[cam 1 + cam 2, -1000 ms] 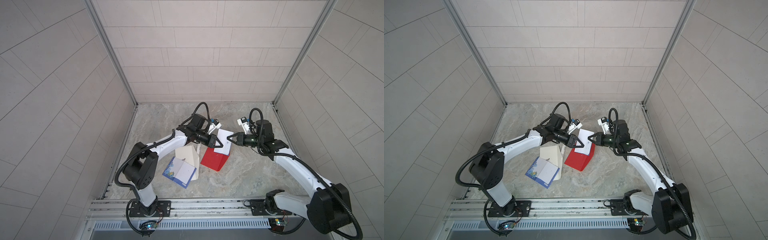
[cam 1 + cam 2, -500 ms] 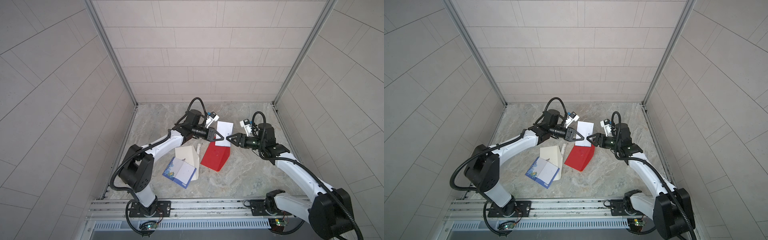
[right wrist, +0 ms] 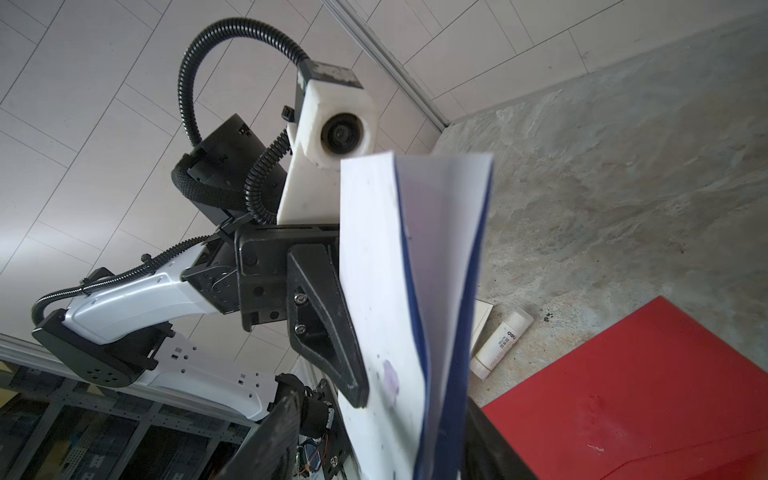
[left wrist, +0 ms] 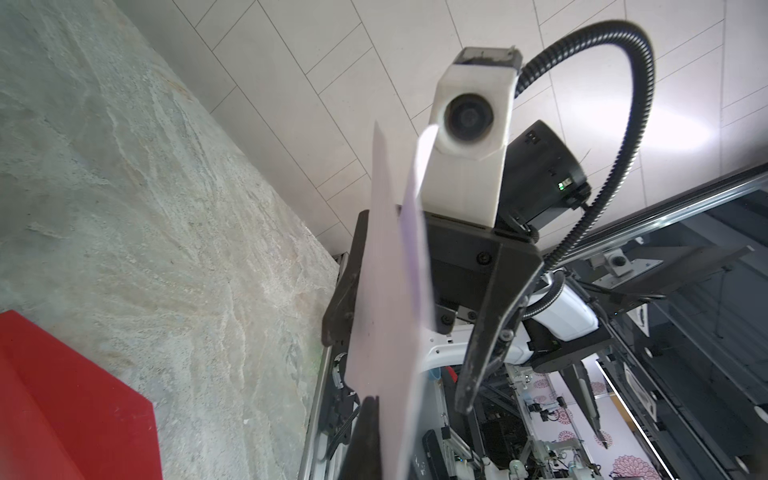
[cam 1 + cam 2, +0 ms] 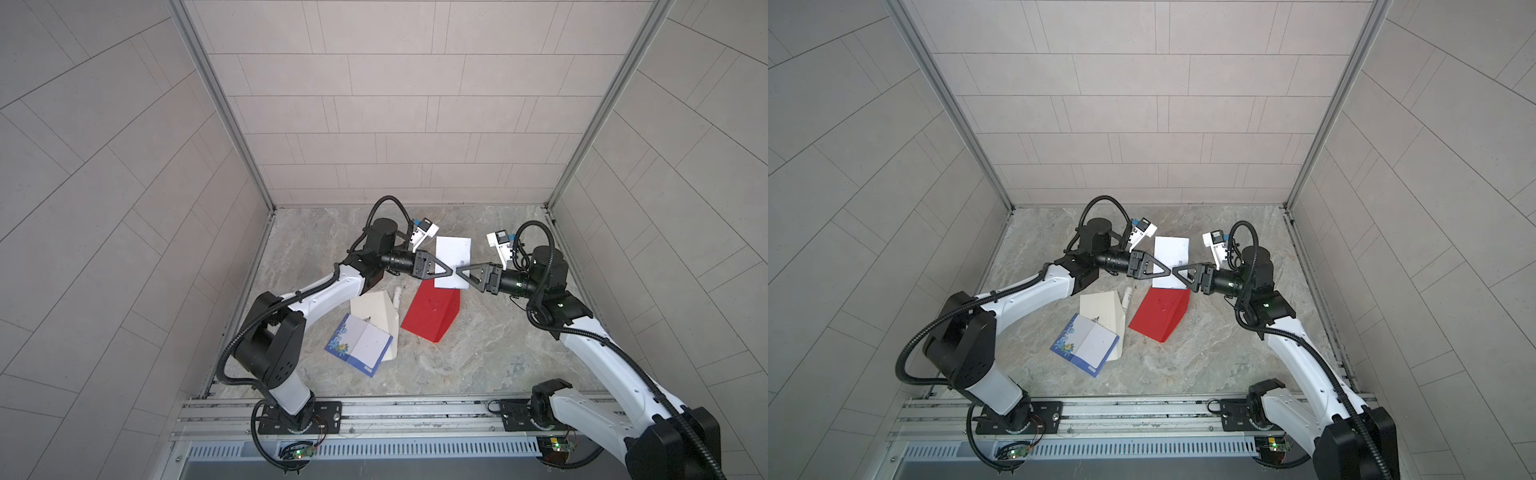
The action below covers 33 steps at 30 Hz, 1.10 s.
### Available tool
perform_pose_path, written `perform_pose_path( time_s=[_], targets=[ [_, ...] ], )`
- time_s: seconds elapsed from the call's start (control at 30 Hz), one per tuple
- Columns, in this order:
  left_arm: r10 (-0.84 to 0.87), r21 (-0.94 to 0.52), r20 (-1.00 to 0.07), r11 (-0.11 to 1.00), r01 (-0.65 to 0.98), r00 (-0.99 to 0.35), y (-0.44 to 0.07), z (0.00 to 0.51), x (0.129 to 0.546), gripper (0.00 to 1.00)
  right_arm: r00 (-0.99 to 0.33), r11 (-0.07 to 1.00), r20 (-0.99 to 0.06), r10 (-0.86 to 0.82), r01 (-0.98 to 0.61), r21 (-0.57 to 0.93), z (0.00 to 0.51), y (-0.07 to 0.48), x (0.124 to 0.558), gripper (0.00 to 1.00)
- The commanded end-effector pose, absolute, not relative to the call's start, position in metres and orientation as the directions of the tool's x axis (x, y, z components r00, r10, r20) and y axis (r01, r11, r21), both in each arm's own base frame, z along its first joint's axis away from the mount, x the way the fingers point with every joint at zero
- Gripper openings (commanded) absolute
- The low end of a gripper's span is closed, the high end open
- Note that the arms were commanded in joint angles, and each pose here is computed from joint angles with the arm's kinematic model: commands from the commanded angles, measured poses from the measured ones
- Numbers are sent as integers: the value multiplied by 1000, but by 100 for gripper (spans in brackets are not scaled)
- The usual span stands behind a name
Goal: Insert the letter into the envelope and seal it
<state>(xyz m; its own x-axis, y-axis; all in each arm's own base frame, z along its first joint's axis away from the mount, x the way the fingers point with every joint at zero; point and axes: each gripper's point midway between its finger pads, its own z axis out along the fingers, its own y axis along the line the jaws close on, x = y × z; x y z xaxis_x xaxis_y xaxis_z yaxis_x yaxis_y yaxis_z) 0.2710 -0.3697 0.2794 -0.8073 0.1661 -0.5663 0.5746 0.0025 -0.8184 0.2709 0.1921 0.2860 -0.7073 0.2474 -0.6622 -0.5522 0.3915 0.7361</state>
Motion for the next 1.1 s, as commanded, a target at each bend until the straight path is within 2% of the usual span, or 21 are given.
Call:
perform_pose_path(
  time_s=[0.0, 0.23, 0.37, 0.47, 0.73, 0.8, 0.83, 0.87, 0.9, 0.93, 0.97, 1.03, 1.07],
  targets=[
    [147, -801, -598, -88, 592, -788, -368, 304, 264, 0, -671, 373, -699, 245, -601, 707, 300, 194, 271, 63],
    [144, -806, -591, -83, 586, -794, -367, 301, 262, 0, -665, 352, -712, 226, -626, 696, 306, 199, 272, 61],
    [145, -808, -588, -66, 585, -796, -369, 295, 265, 0, -661, 310, -724, 196, -659, 686, 315, 207, 260, 43],
    [153, -807, -587, -32, 590, -795, -369, 286, 269, 0, -654, 300, -736, 178, -676, 673, 320, 209, 251, 34],
    [173, -789, -594, 65, 611, -785, -368, 261, 278, 2, -680, 408, -712, 175, -608, 681, 299, 203, 261, 3],
    [173, -788, -595, 66, 612, -785, -369, 261, 278, 2, -698, 452, -691, 189, -563, 692, 288, 200, 271, 0],
    [171, -786, -597, 69, 614, -783, -368, 260, 278, 6, -707, 475, -679, 197, -537, 697, 280, 199, 275, 0],
    [173, -784, -598, 76, 616, -783, -368, 259, 278, 14, -709, 499, -674, 208, -515, 697, 274, 197, 280, 0],
    [175, -783, -597, 85, 616, -783, -367, 256, 279, 24, -714, 524, -666, 216, -491, 696, 267, 194, 284, 0],
    [176, -779, -598, 101, 619, -782, -367, 253, 280, 40, -718, 554, -657, 229, -459, 694, 259, 191, 289, 0],
    [176, -779, -593, 123, 615, -786, -365, 247, 282, 49, -727, 594, -643, 241, -414, 690, 248, 186, 293, 0],
    [153, -778, -581, 184, 600, -800, -360, 233, 293, 61, -744, 663, -620, 249, -336, 669, 227, 175, 296, 0],
    [132, -776, -563, 257, 577, -816, -354, 220, 303, 65, -757, 699, -605, 248, -292, 653, 213, 169, 295, 0]
  ],
)
